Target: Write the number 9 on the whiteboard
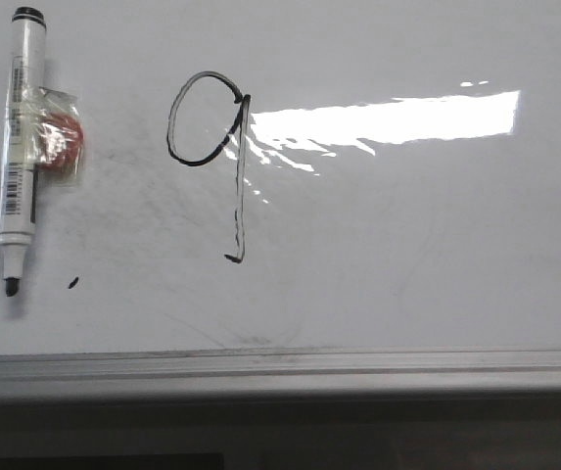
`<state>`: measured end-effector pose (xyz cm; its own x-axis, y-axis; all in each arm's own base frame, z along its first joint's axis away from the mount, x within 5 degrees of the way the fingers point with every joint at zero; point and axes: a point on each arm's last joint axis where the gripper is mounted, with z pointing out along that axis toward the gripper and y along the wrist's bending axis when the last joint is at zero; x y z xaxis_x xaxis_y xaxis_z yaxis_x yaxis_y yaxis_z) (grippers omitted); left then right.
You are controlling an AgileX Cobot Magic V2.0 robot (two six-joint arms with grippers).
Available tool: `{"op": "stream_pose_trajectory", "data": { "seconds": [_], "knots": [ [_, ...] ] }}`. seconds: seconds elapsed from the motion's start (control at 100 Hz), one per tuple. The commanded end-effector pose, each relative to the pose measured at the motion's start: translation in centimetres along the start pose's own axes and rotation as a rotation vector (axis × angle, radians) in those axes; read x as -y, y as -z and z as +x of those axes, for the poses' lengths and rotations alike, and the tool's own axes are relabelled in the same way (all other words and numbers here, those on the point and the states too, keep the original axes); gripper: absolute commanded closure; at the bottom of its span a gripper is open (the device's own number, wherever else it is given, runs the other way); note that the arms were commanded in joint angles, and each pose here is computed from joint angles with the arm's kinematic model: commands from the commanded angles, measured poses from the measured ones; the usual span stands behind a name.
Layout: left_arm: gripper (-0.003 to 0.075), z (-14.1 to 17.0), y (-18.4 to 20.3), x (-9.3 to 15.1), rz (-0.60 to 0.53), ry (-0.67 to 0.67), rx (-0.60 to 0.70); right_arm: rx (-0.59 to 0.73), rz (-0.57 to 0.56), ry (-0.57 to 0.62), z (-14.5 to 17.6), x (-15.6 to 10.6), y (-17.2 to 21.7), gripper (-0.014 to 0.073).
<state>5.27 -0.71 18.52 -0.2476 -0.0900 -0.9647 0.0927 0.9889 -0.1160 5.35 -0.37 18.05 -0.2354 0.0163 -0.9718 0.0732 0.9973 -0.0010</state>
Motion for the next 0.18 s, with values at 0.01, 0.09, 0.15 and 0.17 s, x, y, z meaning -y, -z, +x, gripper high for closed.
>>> {"op": "stream_pose_trajectory", "data": {
  "seconds": [0.01, 0.09, 0.15, 0.17],
  "knots": [
    [0.0741, 0.77, -0.21, -0.11, 0.001, 0.004, 0.028, 0.028, 0.009, 0.011, 0.15, 0.05, 0.04, 0.0658],
    [0.0741, 0.77, -0.21, -0.11, 0.001, 0.004, 0.028, 0.028, 0.009, 0.011, 0.15, 0.05, 0.04, 0.0658],
    [0.0741, 0.77, -0.21, -0.11, 0.001, 0.004, 0.028, 0.028, 0.009, 0.011, 0.15, 0.05, 0.04, 0.0658],
    [0.0741, 0.77, -0.21, -0.11, 0.001, 0.004, 0.028, 0.028, 0.009, 0.011, 0.15, 0.05, 0.04, 0.0658]
  ]
}}
